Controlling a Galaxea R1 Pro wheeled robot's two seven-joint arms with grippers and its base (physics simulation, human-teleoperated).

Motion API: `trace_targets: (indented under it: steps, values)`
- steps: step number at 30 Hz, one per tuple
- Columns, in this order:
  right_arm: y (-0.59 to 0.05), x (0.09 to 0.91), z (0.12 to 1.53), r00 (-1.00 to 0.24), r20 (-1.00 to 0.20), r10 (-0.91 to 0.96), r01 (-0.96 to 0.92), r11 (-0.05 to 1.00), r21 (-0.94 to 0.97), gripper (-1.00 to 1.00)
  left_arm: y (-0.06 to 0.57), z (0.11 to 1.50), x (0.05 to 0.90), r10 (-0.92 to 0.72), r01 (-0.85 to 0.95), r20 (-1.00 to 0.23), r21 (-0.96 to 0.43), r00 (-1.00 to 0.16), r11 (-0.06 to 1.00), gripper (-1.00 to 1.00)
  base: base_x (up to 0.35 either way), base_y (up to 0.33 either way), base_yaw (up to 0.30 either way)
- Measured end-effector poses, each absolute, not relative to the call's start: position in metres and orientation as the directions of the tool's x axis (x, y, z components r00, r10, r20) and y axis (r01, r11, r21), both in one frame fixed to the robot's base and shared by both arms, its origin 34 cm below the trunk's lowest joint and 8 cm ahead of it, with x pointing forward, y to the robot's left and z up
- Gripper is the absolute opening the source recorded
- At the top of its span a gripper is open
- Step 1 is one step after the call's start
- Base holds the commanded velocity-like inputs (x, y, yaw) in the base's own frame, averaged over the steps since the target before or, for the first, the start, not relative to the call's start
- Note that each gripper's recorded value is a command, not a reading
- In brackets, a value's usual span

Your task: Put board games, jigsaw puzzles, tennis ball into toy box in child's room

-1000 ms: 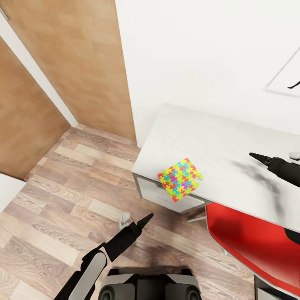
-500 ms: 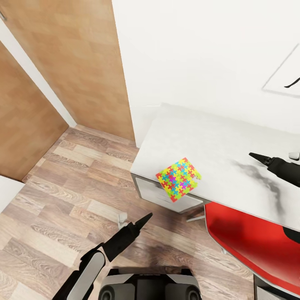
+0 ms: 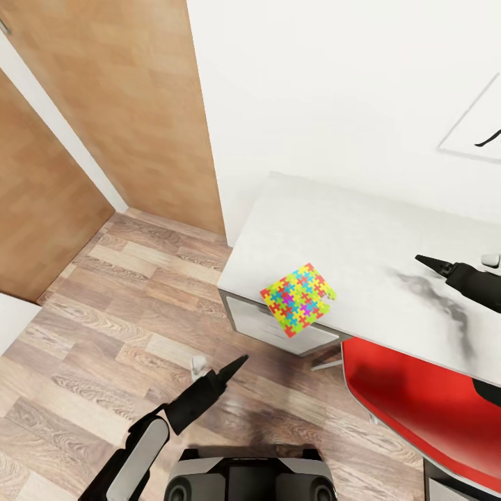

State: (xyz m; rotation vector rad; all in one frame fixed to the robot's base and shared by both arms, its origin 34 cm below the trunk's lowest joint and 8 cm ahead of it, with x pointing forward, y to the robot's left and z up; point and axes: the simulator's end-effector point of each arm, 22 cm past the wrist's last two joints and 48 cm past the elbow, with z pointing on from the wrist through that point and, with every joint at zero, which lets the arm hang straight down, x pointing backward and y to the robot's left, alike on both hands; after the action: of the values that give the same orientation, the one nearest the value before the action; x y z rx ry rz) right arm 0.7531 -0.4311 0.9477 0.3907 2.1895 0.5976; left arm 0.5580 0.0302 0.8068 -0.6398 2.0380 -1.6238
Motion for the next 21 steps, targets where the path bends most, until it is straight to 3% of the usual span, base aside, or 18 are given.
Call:
trace_targets:
  steps: [11,21]
  values:
    - [-0.4305,0.7530,0.9474,-0.622,-0.633,0.462,0.075,0.839,0.539,1.00,0.0352,0.7964,0.5583,-0.614,-0.093,-0.051,-0.976,-0.787,0.199,1.00,0.000,0.000,-0.010]
    - [-0.4291,0.7528,0.9472,-0.624,-0.631,0.461,0.073,0.838,0.541,1.00,0.0357,0.7962,0.5585,-0.614,-0.088,-0.048,-0.978,-0.788,0.189,1.00,0.000,0.000,-0.159]
